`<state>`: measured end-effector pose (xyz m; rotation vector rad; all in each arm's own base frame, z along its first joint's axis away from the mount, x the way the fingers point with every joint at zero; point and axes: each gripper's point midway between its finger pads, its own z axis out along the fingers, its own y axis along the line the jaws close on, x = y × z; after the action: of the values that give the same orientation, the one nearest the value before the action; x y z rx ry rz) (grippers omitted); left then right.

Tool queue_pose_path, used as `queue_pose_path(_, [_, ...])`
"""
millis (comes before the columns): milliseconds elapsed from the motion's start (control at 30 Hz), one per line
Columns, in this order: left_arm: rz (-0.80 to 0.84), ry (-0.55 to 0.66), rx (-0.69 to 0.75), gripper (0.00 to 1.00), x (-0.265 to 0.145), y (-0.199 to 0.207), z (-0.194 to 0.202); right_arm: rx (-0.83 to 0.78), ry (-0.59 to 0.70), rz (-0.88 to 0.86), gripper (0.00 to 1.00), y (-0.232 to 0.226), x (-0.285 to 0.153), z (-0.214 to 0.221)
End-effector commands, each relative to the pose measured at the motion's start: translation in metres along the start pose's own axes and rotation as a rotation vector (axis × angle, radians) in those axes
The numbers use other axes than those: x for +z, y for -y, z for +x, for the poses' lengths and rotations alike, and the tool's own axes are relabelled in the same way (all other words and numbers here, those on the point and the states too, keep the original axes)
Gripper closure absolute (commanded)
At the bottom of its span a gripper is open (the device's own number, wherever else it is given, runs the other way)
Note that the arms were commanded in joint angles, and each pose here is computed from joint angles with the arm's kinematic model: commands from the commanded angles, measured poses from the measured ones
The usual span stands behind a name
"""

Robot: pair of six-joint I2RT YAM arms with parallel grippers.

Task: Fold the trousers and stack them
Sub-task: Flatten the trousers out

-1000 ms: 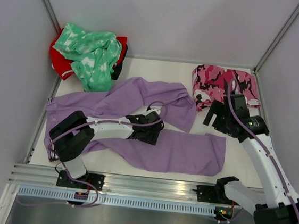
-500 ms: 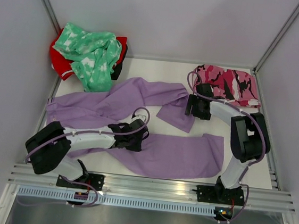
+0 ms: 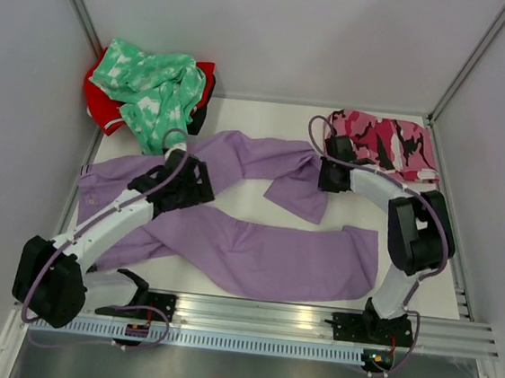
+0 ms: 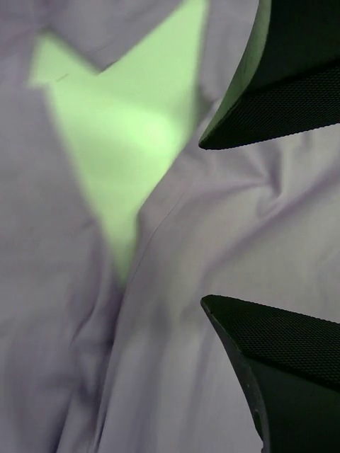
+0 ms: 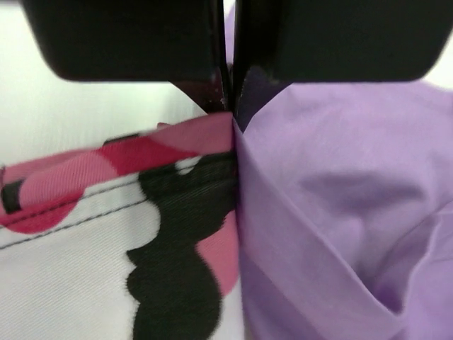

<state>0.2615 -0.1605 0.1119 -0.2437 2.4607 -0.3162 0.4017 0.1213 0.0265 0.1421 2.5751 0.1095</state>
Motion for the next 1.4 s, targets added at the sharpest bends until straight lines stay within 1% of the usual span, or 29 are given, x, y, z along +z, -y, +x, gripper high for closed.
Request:
queue_pose_path(0, [-0.065,0.045,-0.084,0.11,0.005,-0.042,-0.037,-0.12,0.204,-0.055,1.0,-0.033,-0.086,-0.06])
queue_pose_path(33, [-0.084,0.076,-0.121,0.11,0.005,-0.056,-0.057,-0.131,0.261,-0.028,1.0,-0.031,-0.107,-0.073])
queue_pose_path(67, [-0.096,0.069,-0.135,0.11,0.009,-0.061,-0.063,-0.138,0.346,-0.047,1.0,-0.035,-0.144,-0.088])
queue_pose_path(133, [-0.096,0.089,-0.172,0.11,0.012,-0.071,-0.081,-0.169,0.447,-0.046,1.0,-0.032,-0.188,-0.109])
queue_pose_path(167, [-0.098,0.084,-0.183,0.11,0.017,-0.075,-0.083,-0.16,0.531,-0.026,1.0,-0.022,-0.223,-0.122])
queue_pose_path(233, [-0.095,0.088,-0.204,0.11,0.021,-0.082,-0.09,-0.169,0.602,0.04,1.0,-0.005,-0.253,-0.131])
queue_pose_path(267, [-0.096,0.087,-0.21,0.11,0.023,-0.084,-0.092,-0.191,0.662,0.133,1.0,0.017,-0.277,-0.136])
queue_pose_path(333, [-0.103,0.063,-0.216,0.11,0.03,-0.091,-0.087,-0.26,0.678,0.217,1.0,0.035,-0.286,-0.13])
queue_pose_path(367, [-0.102,0.061,-0.219,0.11,0.031,-0.092,-0.088,-0.326,0.696,0.24,1.0,0.043,-0.296,-0.127])
queue_pose_path(467, [-0.107,0.033,-0.23,0.11,0.038,-0.096,-0.083,-0.347,0.642,0.275,1.0,0.055,-0.276,-0.103])
queue_pose_path(567, [-0.076,0.023,-0.227,0.11,0.039,-0.091,-0.081,-0.38,0.519,0.171,1.0,0.041,-0.234,-0.071])
queue_pose_path(600, [-0.077,0.028,-0.221,0.11,0.037,-0.091,-0.082,-0.367,0.462,0.127,1.0,0.036,-0.215,-0.053])
queue_pose_path(667, [-0.094,0.038,-0.214,0.11,0.033,-0.094,-0.085,-0.377,0.383,0.109,1.0,0.035,-0.191,-0.032])
queue_pose_path(700, [-0.103,0.045,-0.208,0.11,0.03,-0.095,-0.086,-0.375,0.317,0.089,1.0,0.035,-0.176,-0.013])
queue_pose_path(733, [-0.12,0.054,-0.206,0.11,0.028,-0.099,-0.087,-0.388,0.257,0.092,1.0,0.036,-0.165,-0.001])
queue_pose_path(800, [-0.122,0.057,-0.202,0.11,0.026,-0.099,-0.087,-0.404,0.136,0.1,1.0,0.043,-0.158,0.025])
queue_pose_path(833, [-0.12,0.059,-0.2,0.11,0.025,-0.098,-0.087,-0.419,0.058,0.088,0.86,0.043,-0.156,0.041])
queue_pose_path(900, [-0.107,0.054,-0.195,0.11,0.024,-0.096,-0.087,-0.402,0.053,0.008,0.51,0.027,-0.168,0.036])
queue_pose_path(933, [-0.104,0.05,-0.194,0.11,0.025,-0.096,-0.086,-0.386,0.037,-0.017,0.16,0.022,-0.179,0.037])
queue_pose_path(967, [-0.1,0.047,-0.188,0.11,0.025,-0.095,-0.087,-0.353,0.119,-0.038,0.07,0.011,-0.201,0.007])
queue_pose_path(1000, [-0.099,0.05,-0.186,0.11,0.025,-0.094,-0.089,-0.335,0.172,-0.042,0.02,0.007,-0.214,-0.01])
queue_pose_path(1033, [-0.076,0.033,-0.183,0.11,0.027,-0.09,-0.087,-0.304,0.289,-0.011,0.02,0.007,-0.235,-0.042])
queue_pose_path(1100, [-0.066,0.033,-0.174,0.11,0.027,-0.087,-0.091,-0.258,0.408,0.039,0.02,0.013,-0.25,-0.072])
queue_pose_path(1133, [-0.065,0.031,-0.173,0.11,0.027,-0.087,-0.092,-0.216,0.493,0.055,0.02,0.016,-0.258,-0.097])
queue_pose_path(1200, [-0.059,0.03,-0.166,0.11,0.028,-0.085,-0.094,-0.168,0.532,0.085,0.02,0.025,-0.255,-0.118])
queue_pose_path(1267, [-0.055,0.031,-0.166,0.11,0.028,-0.084,-0.095,-0.111,0.518,0.162,0.02,0.043,-0.225,-0.139])
queue_pose_path(1300, [-0.052,0.03,-0.165,0.11,0.028,-0.084,-0.094,-0.104,0.465,0.2,0.02,0.05,-0.193,-0.141])
queue_pose_path(1333, [-0.05,0.031,-0.164,0.11,0.029,-0.084,-0.094,-0.04,0.465,0.23,0.02,0.067,-0.179,-0.15])
queue_pose_path(1367, [-0.047,0.023,-0.166,0.11,0.03,-0.083,-0.093,-0.02,0.425,0.219,0.02,0.07,-0.159,-0.149])
